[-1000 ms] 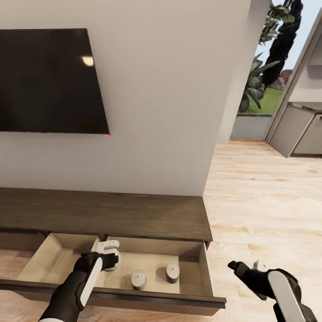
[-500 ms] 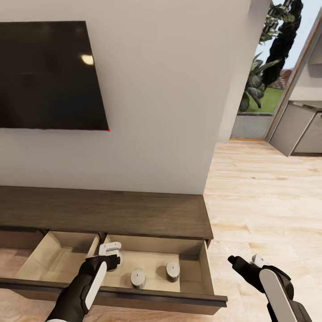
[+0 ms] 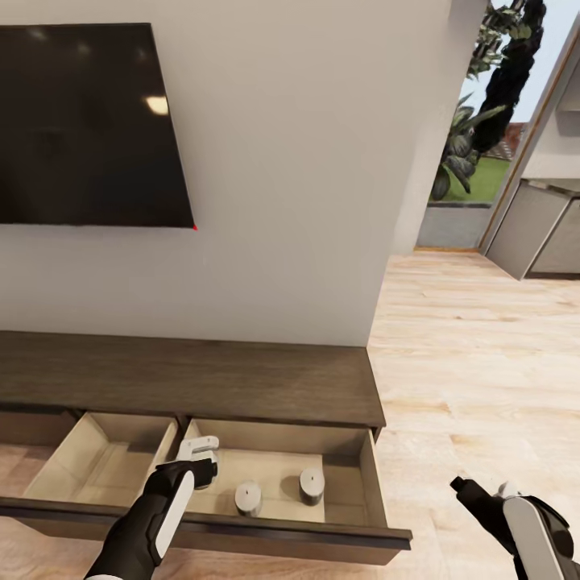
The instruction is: Place each of the two pumpkins and all three candles from the living room inside a cabinet in the living room (use any cabinet), then make sure every cabinet is closed, and position the cauldron so it is next to a table in the living room.
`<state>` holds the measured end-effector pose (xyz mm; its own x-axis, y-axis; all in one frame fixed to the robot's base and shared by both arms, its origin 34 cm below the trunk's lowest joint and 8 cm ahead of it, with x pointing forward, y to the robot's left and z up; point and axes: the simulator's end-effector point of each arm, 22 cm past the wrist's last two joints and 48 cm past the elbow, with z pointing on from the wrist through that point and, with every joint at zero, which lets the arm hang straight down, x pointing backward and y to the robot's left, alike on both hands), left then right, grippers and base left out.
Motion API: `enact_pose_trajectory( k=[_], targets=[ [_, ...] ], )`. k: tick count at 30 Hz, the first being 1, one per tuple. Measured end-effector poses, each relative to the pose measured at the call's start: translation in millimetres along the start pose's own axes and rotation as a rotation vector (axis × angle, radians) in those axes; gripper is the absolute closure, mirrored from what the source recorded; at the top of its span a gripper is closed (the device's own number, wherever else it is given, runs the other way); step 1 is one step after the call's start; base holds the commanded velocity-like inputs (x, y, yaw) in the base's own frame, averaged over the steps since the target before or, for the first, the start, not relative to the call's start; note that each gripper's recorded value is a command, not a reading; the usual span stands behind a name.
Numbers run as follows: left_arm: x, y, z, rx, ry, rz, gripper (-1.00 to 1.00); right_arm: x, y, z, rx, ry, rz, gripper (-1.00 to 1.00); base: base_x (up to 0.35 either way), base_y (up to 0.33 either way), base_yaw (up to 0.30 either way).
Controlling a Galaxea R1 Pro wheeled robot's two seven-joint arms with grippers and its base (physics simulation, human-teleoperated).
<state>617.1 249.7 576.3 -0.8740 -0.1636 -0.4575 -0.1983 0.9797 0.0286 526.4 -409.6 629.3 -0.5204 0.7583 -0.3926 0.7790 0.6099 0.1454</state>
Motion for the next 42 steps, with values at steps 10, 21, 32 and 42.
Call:
enact_pose_trajectory(
  k=[10,21,32,42],
  targets=[
    [10,-1,15.4,0.001,-0.001,-0.001,1.00,12,-16,22.3,0.020,0.019,0.023,-1.00,0.000,0.000,0.000],
    [21,-2,32.8,0.002,0.000,0.001,1.00,23,-21,40.7,0.019,0.020,0.025,-1.00,0.000,0.000,0.000],
    [24,-3,39.7,0.004,-0.007,0.001,1.00,27,-23,49.1,0.018,0.021,0.027,-1.00,0.000,0.000,0.000],
    [24,-2,39.5,0.004,-0.005,0.002,1.00,34,-27,53.5,0.030,0.038,0.026,-1.00,0.110,0.000,0.000]
  ],
)
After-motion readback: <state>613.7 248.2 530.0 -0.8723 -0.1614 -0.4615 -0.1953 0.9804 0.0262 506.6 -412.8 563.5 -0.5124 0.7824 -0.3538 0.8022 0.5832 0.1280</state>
